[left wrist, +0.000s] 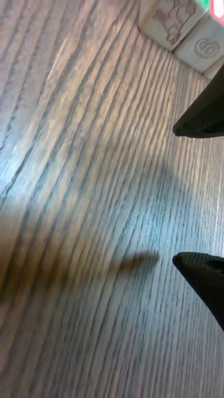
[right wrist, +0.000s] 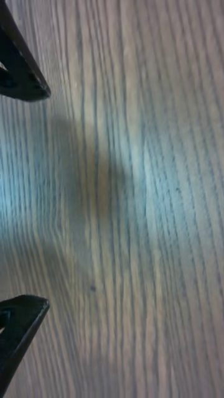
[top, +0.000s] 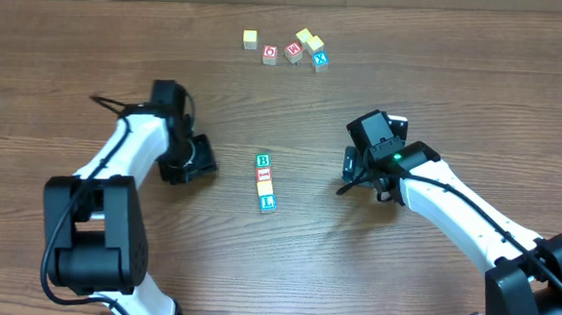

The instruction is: Flip 4 blocks

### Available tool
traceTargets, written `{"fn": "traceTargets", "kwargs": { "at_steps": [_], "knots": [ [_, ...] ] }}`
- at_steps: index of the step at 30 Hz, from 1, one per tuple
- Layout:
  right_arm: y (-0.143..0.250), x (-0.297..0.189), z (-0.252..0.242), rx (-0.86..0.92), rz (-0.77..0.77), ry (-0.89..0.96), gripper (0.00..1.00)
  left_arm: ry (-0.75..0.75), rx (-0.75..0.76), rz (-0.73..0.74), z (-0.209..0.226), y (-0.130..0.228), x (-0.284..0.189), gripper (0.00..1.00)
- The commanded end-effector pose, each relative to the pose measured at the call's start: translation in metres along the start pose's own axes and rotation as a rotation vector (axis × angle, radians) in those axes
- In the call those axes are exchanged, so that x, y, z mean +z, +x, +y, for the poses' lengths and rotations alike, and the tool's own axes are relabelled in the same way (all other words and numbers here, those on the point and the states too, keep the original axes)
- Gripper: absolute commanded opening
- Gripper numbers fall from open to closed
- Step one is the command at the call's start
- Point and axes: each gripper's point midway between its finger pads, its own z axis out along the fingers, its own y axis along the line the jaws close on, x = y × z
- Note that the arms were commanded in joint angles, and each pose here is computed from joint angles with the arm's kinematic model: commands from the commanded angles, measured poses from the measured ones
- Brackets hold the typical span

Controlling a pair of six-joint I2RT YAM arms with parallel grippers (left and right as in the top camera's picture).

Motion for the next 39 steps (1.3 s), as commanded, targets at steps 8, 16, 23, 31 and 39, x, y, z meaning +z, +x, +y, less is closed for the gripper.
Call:
{"fn": "traceTargets", "kwargs": {
  "at_steps": [8, 16, 23, 31, 39],
  "knots": [
    [-0.0072, 0.0006, -0.0093, -0.022, -0.037, 0.041, 1.00, 0.128, 0.006, -0.013, -0.0096, -0.0109, -0.0123, 1.00],
    [-0.0072, 0.0006, -0.0093, -0.022, -0.037, 0.041, 1.00, 0.122, 0.010, -0.017, -0.0097, -0.0116, -0.0119, 1.00],
    [-0.0073, 0.0006, -0.0092, -0.022, -0.037, 0.041, 1.00, 0.122, 0.010, -0.017, -0.0096, -0.0116, -0.0119, 1.00],
    [-0.0073, 0.0006, -0.0092, -0.021, -0.037, 0.041, 1.00, 0.122, 0.010, -0.017, -0.0096, -0.0116, -0.0119, 1.00],
    [-0.0074, 0.0006, -0.0092, -0.022, -0.037, 0.041, 1.00, 0.122, 0.010, -0.017, -0.0096, -0.0116, -0.0119, 1.00]
  ]
}}
